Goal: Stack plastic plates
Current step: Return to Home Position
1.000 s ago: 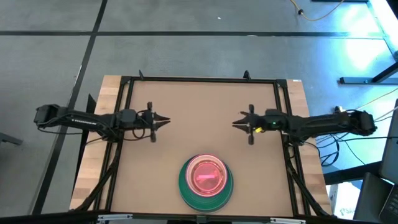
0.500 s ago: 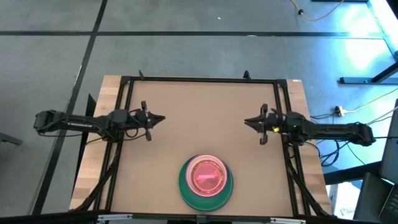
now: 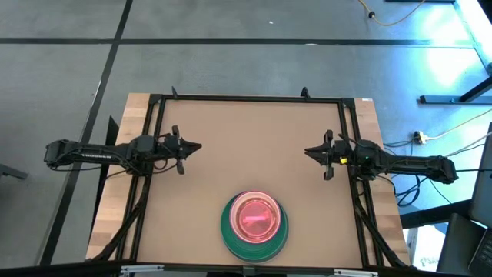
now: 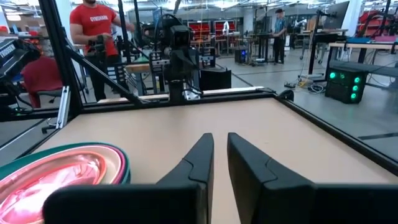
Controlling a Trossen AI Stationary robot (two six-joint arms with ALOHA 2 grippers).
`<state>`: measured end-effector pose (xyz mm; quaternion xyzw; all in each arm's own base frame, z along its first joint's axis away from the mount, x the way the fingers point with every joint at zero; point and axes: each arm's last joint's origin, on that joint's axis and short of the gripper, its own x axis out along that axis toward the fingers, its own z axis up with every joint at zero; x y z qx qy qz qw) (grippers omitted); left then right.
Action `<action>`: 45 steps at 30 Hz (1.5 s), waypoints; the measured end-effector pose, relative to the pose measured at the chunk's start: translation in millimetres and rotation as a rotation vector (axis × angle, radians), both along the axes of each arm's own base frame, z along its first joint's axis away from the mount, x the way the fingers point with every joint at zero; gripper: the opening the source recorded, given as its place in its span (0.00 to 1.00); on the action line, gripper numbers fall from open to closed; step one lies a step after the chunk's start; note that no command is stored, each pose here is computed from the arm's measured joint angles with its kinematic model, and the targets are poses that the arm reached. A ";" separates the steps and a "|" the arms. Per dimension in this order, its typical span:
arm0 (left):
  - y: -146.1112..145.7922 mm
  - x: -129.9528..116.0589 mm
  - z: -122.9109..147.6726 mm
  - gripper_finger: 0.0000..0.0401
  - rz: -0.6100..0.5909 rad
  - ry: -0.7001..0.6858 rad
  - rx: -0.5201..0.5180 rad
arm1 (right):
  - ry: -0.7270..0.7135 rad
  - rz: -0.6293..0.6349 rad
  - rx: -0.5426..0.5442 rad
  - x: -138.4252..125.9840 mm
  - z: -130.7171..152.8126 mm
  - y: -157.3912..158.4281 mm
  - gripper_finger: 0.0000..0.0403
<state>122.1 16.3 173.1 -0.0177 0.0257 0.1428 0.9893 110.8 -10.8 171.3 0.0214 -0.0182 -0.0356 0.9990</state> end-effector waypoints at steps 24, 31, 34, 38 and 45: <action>-3.7 -25.7 -4.1 0.04 -0.061 -0.097 0.000 | 0.026 -0.002 0.002 0.1 -2.4 0.0 0.10; -4.2 -24.8 -5.5 0.04 -0.083 -0.079 -0.001 | 0.037 0.001 0.003 0.1 -3.5 0.0 0.10; -4.2 -24.8 -5.5 0.04 -0.083 -0.079 0.000 | 0.074 0.001 0.008 0.1 -7.1 0.1 0.10; -4.2 -24.8 -5.5 0.04 -0.083 -0.079 0.001 | 0.113 0.003 0.031 -0.1 -11.0 0.1 0.10; -4.2 -24.8 -5.5 0.04 -0.083 -0.079 0.001 | 0.174 0.002 0.045 -0.8 -16.9 0.2 0.10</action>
